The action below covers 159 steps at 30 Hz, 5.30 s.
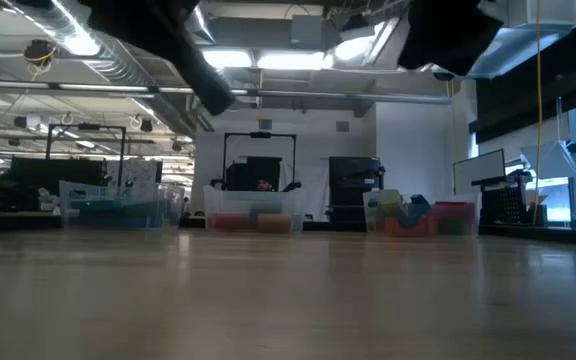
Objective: Sort blocks by size
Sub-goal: Put the blue rectangular block into the left transparent bin, then return to Home Position
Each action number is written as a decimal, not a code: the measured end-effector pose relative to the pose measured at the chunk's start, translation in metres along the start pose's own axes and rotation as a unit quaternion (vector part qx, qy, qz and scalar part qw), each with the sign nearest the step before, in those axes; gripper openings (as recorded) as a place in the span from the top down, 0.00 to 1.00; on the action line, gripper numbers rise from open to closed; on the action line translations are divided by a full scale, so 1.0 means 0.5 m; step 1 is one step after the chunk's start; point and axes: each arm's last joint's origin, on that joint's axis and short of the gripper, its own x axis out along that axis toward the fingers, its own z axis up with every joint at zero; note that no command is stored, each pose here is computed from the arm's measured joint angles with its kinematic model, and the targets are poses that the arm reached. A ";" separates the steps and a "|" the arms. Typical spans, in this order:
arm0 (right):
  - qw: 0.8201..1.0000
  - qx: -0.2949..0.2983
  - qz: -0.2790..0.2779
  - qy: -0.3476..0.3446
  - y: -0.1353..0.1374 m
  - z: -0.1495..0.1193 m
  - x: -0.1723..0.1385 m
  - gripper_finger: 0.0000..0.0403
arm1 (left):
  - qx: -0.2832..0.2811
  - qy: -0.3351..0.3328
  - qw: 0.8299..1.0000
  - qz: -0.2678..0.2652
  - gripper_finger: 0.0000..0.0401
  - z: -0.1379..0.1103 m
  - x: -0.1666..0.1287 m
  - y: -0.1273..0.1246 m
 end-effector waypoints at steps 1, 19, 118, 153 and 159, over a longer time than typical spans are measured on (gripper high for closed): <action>1.000 0.002 -0.010 0.002 -0.002 -0.002 0.000 0.41 | -0.015 0.012 1.000 0.013 0.88 -0.007 -0.009 0.012; 0.996 0.021 -0.090 0.018 -0.044 -0.050 0.023 0.36 | -0.264 0.254 0.870 0.328 0.86 -0.187 -0.072 0.258; 0.913 -0.110 0.003 -0.394 -0.326 -0.272 -0.233 0.92 | -0.213 -0.280 0.935 0.055 0.94 -0.284 -0.048 0.095; 0.892 -0.149 0.022 -0.426 -0.352 -0.332 -0.246 0.92 | -0.238 -0.365 0.896 0.079 0.94 -0.413 -0.099 0.052; 0.886 -0.147 0.030 -0.439 -0.356 -0.345 -0.260 0.92 | -0.238 -0.365 0.897 0.078 0.94 -0.413 -0.098 0.052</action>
